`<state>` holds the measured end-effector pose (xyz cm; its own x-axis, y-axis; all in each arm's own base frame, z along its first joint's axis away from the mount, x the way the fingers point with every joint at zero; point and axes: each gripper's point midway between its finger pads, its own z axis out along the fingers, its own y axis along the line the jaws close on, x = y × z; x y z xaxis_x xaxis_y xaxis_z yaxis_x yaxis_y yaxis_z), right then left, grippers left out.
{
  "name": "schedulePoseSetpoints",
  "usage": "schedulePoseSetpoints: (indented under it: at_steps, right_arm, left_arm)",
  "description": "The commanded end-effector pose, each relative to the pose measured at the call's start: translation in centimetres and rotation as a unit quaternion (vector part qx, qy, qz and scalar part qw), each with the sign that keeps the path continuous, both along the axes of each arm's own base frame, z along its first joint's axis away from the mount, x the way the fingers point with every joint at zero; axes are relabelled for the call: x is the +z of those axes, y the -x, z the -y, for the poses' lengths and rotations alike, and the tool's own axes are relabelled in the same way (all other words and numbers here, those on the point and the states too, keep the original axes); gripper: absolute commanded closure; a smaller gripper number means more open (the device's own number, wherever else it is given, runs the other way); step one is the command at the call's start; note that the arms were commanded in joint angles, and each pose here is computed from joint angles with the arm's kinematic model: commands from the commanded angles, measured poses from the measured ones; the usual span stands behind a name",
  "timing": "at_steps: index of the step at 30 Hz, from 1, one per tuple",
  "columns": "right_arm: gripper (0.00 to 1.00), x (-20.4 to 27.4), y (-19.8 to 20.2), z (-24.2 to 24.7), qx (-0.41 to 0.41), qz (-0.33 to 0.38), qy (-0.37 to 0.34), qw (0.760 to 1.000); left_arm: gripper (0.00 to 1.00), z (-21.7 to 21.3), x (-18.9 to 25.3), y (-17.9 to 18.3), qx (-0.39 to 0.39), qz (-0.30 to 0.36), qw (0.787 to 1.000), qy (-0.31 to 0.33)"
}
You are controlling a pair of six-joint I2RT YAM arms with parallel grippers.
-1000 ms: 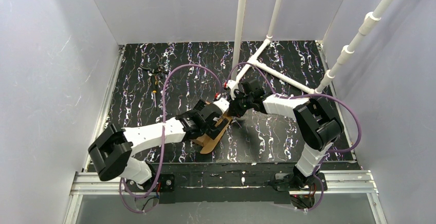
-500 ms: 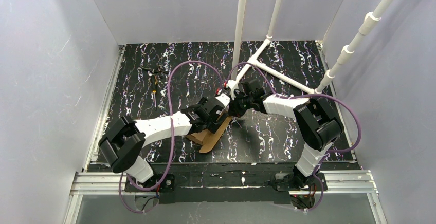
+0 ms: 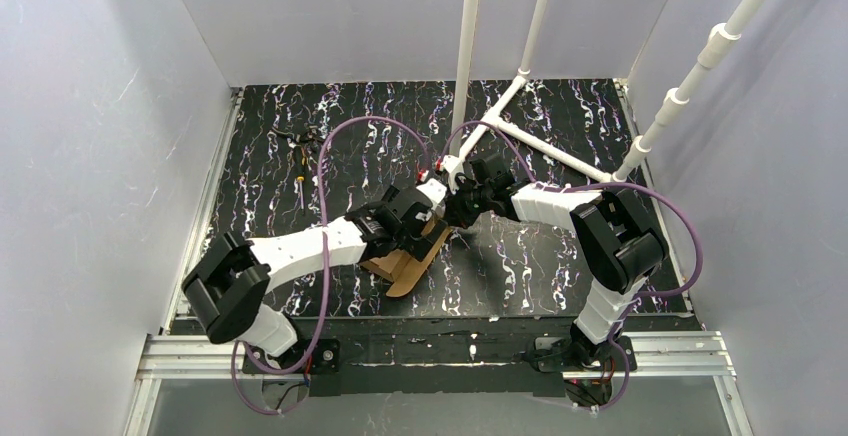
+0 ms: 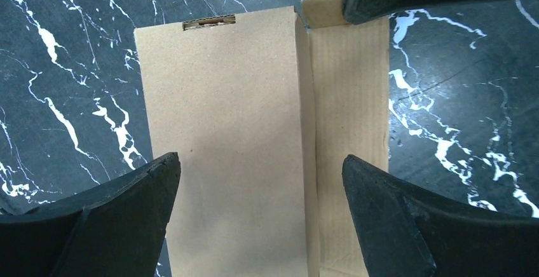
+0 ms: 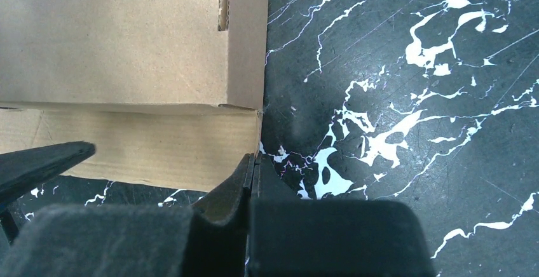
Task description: Fold the paper box
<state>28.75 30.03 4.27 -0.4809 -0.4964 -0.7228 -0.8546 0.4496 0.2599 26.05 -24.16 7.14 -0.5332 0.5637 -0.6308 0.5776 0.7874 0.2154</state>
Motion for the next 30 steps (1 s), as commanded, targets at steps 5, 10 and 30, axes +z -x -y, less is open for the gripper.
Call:
schedulePoseSetpoints:
  at_steps: [5,10,30]
  right_arm:
    - [0.99,0.7,-0.8,-0.7,0.000,0.004,-0.010,1.000]
    - [0.99,0.7,-0.8,-0.7,0.001,0.005,-0.010,1.000]
    - [0.99,0.6,-0.7,-0.8,0.004,0.001,-0.011,1.000]
  left_arm:
    - [0.02,-2.1,3.7,0.2,0.056,-0.007,0.993,0.099]
    - [0.02,-2.8,3.0,0.0,0.069,-0.041,0.986,0.149]
    - [0.02,-2.5,-0.4,-1.3,0.068,-0.142,0.960,0.230]
